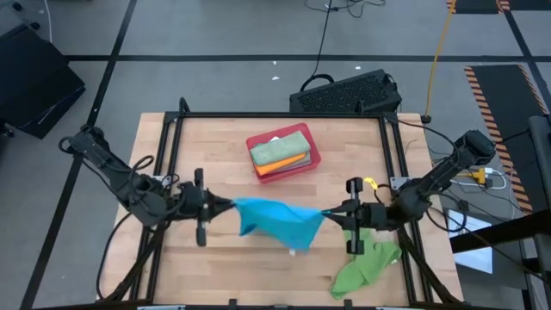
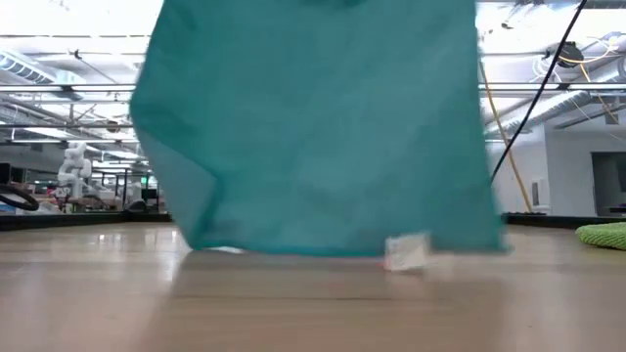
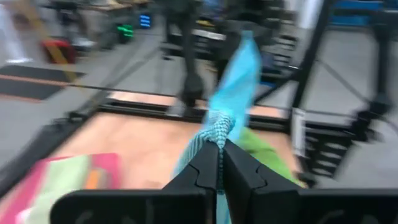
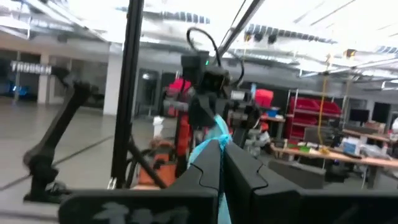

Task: Fold microfiber towels
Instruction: Fold the blue microfiber cloth

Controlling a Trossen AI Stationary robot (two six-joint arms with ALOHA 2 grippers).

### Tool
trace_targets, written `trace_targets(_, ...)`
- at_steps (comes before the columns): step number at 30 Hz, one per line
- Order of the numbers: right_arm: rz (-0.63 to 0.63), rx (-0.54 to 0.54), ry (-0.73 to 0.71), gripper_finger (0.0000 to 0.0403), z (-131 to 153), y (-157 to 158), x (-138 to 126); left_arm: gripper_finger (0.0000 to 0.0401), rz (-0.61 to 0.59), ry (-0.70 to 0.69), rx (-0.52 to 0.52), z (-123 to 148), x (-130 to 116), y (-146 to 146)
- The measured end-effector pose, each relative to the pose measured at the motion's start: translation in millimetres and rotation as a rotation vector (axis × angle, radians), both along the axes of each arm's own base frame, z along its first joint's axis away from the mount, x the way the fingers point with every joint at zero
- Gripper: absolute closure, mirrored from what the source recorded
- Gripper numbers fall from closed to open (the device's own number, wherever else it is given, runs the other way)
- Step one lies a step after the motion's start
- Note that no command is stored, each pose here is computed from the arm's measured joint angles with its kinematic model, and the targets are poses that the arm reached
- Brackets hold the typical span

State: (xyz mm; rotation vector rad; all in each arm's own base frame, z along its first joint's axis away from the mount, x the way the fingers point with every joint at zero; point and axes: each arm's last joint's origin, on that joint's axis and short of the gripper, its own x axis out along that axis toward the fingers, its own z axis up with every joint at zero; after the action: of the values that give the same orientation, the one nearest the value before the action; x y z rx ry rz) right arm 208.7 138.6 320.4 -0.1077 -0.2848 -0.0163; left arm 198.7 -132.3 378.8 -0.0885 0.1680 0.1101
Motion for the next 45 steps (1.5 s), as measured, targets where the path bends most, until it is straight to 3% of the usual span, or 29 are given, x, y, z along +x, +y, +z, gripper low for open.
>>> trace_targets(11,0.118,0.057,-0.012,0.0403,5.1,12.1,-6.6,0.0386,-0.408,-0.047,-0.132,6.3,-9.1,-33.5)
trace_targets(17,0.168,0.028,-0.005,0.0403,23.7,26.5,-13.5,0.0396,-0.484,-0.117,-0.142,13.7,-16.4,-44.3)
trace_targets(22,0.168,-0.011,0.065,0.0403,20.4,30.0,-12.9,0.0388,-0.38,-0.011,-0.095,1.7,-19.3,-42.0)
trace_targets(28,-0.038,-0.049,0.288,0.0403,-4.5,13.5,1.2,0.0396,-0.112,0.215,-0.025,-27.4,-19.2,-23.6)
trace_targets(32,-0.128,-0.065,0.376,0.0403,-25.4,-6.7,11.9,0.0389,0.037,0.293,0.001,-50.1,-14.0,-8.5)
trace_targets(38,-0.239,-0.087,0.469,0.0403,-66.7,-38.5,18.5,0.0393,0.092,0.393,0.027,-85.8,-5.6,8.1)
trace_targets(45,-0.148,-0.007,0.541,0.0403,-104.2,-62.2,17.0,0.0385,0.071,0.517,0.034,-128.4,-6.8,18.7)
